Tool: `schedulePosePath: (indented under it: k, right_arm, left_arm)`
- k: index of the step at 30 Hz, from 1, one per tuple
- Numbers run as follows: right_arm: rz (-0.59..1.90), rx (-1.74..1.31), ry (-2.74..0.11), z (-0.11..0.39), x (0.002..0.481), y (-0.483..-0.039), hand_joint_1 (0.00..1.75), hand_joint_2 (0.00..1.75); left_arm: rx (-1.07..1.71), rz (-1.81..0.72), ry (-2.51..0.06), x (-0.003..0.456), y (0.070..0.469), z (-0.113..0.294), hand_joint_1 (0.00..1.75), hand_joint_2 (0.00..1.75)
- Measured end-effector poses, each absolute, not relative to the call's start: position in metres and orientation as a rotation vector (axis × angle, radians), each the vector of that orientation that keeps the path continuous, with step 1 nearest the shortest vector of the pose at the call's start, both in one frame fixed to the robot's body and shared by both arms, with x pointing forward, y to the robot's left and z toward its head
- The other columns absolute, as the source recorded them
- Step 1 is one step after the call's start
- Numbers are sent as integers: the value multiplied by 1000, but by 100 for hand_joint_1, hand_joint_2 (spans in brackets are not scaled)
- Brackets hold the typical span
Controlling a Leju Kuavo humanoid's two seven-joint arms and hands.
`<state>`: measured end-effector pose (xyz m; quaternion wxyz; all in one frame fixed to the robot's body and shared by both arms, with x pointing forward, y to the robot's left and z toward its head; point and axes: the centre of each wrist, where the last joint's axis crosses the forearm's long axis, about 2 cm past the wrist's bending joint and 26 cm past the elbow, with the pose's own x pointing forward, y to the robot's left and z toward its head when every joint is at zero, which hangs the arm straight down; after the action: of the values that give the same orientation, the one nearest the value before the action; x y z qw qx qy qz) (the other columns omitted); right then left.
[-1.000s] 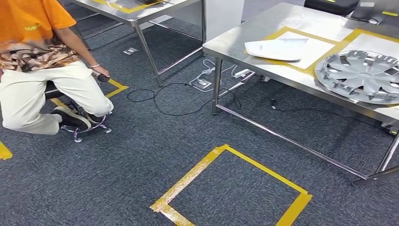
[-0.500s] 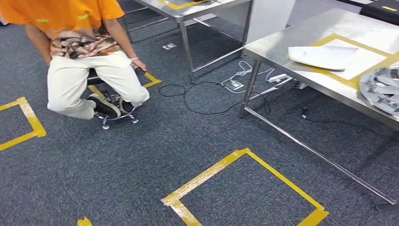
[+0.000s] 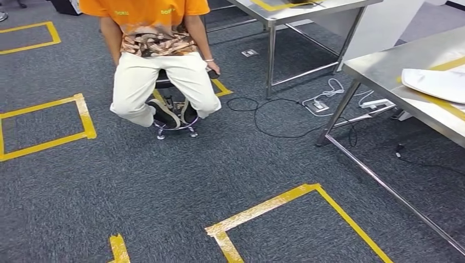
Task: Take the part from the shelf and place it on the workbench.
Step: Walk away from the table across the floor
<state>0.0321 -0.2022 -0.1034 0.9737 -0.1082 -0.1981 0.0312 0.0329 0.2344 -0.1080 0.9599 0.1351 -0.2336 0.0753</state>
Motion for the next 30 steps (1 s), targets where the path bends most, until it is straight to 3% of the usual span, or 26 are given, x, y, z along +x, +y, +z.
schedulePosePath:
  k: [30]
  right_arm:
    - [75,-209,-407,-103,33,-202,0,0]
  left_arm:
    - [262,176,-467,30,235,-108,0,0]
